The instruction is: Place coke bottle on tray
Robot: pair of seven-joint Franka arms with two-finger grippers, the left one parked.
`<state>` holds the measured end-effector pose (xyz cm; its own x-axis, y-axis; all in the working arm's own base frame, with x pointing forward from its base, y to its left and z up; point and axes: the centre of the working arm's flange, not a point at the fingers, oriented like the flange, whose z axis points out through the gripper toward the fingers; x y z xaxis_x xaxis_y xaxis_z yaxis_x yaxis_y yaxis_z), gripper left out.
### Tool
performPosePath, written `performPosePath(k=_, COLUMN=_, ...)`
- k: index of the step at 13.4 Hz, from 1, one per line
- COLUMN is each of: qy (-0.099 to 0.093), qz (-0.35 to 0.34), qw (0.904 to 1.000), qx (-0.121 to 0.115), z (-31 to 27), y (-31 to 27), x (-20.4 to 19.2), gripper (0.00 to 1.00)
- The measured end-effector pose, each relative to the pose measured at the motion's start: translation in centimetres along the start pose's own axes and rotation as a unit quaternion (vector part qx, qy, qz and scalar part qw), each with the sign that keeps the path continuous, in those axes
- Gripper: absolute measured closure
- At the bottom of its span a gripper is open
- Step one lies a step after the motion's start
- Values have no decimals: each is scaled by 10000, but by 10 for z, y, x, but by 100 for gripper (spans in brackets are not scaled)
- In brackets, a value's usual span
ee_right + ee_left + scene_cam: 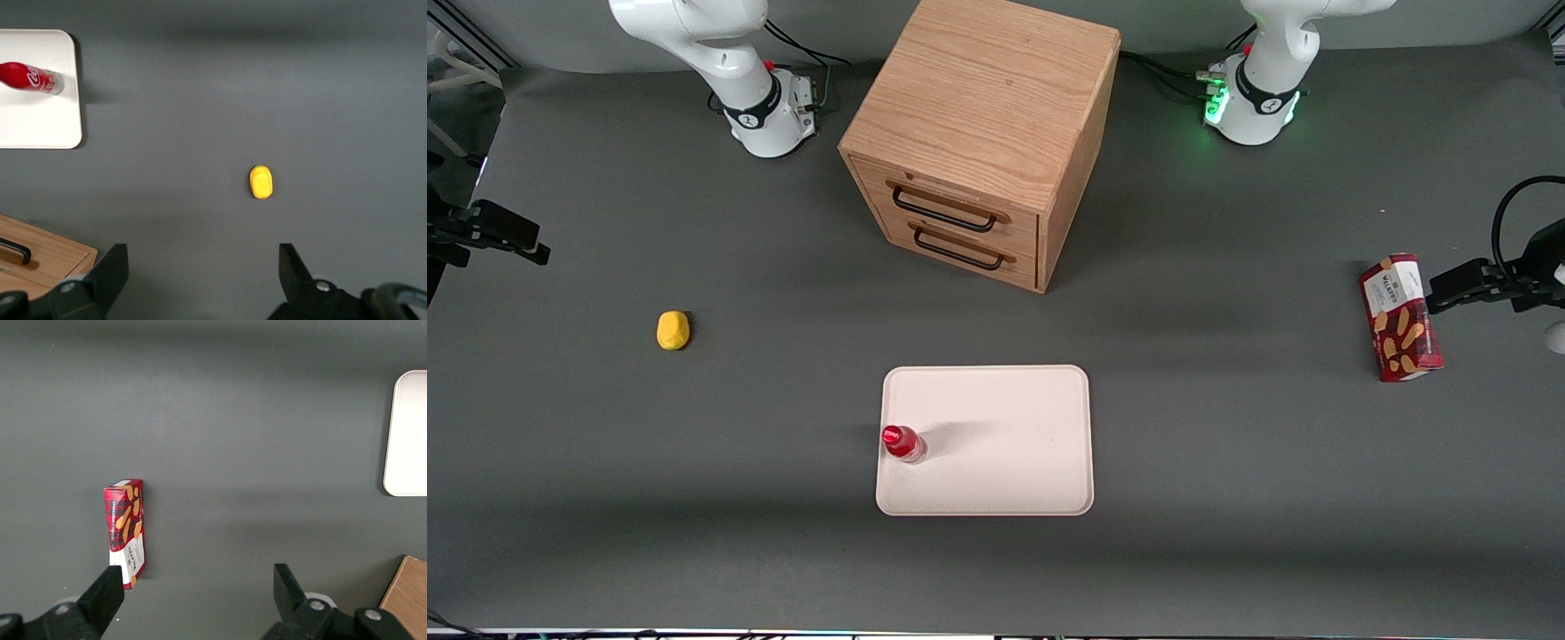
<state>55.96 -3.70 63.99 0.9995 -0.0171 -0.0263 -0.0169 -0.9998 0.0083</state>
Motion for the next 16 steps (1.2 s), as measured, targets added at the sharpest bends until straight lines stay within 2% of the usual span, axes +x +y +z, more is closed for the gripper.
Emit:
performPosePath(k=5, qy=146, qz=-63, qw=9999, qx=3, z=25, y=-5, x=14, gripper=0)
performPosePath(k=10, qy=367, qz=-194, qw=9991, qx=-2, z=22, y=-19, x=29, gripper=0)
performPosePath(k=16, qy=483, qz=-184, qw=9987, qx=-2, z=1, y=-17, x=15, gripper=0)
